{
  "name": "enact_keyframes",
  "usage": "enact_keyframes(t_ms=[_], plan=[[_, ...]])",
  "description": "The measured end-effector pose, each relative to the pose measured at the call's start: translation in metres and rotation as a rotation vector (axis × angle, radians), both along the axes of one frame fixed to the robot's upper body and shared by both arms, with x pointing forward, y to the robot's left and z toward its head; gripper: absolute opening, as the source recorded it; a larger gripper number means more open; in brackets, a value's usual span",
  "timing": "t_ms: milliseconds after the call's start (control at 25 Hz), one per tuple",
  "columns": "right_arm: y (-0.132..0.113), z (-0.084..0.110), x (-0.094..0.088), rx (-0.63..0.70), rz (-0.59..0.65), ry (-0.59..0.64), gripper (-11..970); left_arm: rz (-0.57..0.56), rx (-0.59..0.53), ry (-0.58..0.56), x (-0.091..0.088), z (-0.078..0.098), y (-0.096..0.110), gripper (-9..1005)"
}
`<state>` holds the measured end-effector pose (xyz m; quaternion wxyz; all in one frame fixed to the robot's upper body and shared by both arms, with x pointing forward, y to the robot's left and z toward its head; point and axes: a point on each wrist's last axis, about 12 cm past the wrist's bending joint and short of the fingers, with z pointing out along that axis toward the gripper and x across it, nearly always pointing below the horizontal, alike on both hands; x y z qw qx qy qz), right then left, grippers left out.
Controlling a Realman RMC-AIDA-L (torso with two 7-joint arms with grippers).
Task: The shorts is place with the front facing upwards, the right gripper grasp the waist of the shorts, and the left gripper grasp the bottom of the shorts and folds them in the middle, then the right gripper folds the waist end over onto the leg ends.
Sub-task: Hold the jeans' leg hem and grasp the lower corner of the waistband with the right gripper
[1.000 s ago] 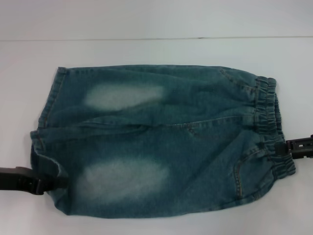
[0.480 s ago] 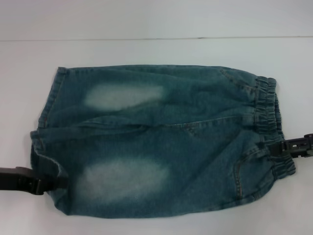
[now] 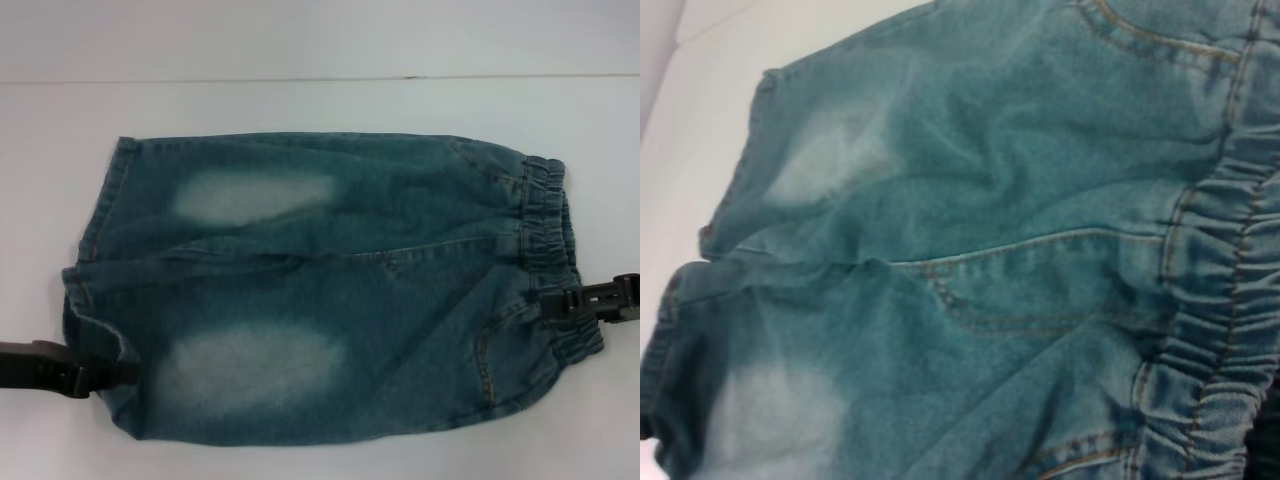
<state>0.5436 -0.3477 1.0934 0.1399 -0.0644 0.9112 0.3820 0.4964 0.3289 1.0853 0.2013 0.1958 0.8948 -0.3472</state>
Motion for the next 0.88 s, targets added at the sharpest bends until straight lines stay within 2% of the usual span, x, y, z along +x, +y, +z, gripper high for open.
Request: enact_keyframes(t_ms=[80,720,840,880], plan=[[-0.0017,0.0016,-0.0007,-0.001,0.008,0.0,914,-0.001,0.0,0.0,0.0,0.0001,0.0,36],[-0.0093,-0.0019,-0.0051,-0.032,0.023,-0.045,517,-0.017,-0.009,-0.003,0.0031,0.0028,-0.0038,40],[-0.01,-0.0016,-0.0049,-0.031,0.021,-0.051,266,-0.019,-0.01,-0.005,0.0039,0.0033,-0.0044,41],[-0.0102,-0.0018,-0.005,-0.031,0.023,-0.053,223,-0.019,-0.01,-0.005,0.004,0.0034,-0.0045,41]])
